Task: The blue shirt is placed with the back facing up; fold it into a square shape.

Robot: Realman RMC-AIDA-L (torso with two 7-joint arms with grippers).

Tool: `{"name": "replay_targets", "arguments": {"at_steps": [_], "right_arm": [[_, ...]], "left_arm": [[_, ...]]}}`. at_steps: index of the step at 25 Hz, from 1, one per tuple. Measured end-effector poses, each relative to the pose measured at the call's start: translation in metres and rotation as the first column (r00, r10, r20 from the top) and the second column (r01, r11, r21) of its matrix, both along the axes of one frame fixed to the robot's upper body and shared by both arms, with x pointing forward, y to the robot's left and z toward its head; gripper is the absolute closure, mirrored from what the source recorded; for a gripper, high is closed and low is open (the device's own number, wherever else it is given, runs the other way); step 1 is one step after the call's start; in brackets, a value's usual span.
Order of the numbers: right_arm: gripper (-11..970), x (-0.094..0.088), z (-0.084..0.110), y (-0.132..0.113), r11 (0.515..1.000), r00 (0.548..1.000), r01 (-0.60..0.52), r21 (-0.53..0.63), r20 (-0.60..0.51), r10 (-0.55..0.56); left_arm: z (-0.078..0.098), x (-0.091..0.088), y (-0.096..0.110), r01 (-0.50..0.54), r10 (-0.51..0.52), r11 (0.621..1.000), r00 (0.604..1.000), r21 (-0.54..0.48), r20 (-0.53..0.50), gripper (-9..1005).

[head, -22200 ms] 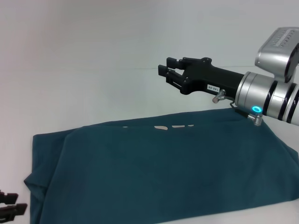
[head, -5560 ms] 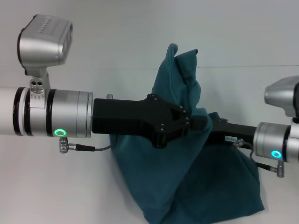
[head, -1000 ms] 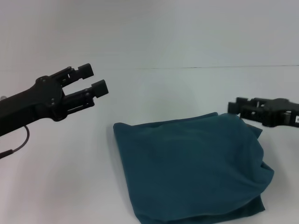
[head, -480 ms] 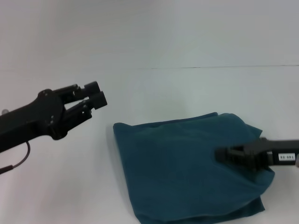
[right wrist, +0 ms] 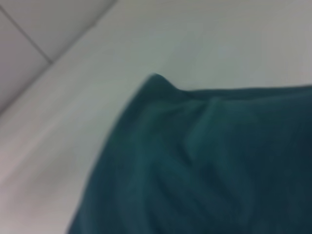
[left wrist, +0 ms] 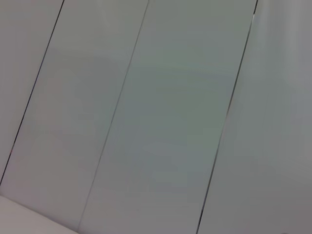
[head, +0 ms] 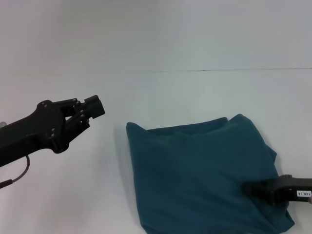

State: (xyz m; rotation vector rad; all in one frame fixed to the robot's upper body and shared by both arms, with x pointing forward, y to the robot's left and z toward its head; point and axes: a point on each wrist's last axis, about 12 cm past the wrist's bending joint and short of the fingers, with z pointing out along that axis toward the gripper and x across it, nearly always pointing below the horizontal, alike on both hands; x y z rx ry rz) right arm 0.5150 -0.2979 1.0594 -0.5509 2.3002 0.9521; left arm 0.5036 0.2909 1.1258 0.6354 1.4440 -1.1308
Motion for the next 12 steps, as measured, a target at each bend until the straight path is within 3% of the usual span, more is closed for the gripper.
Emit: {"name": "replay_targets", "arguments": {"at_steps": [6, 12], "right_arm": [[929, 0.003, 0.0, -0.002, 1.0, 0.999, 0.015, -0.002, 0.034, -0.015], [929, 0.015, 0.036, 0.006, 0.995, 0.992, -0.029, 0.091, 0.128, 0.017]], "left_arm": [[0.001, 0.002, -0.001, -0.001, 0.0, 1.0, 1.0, 0.011, 0.018, 877], [0.003, 0.004, 0.0, -0.006, 0.005, 1.0, 1.0, 0.011, 0.027, 876]]}}
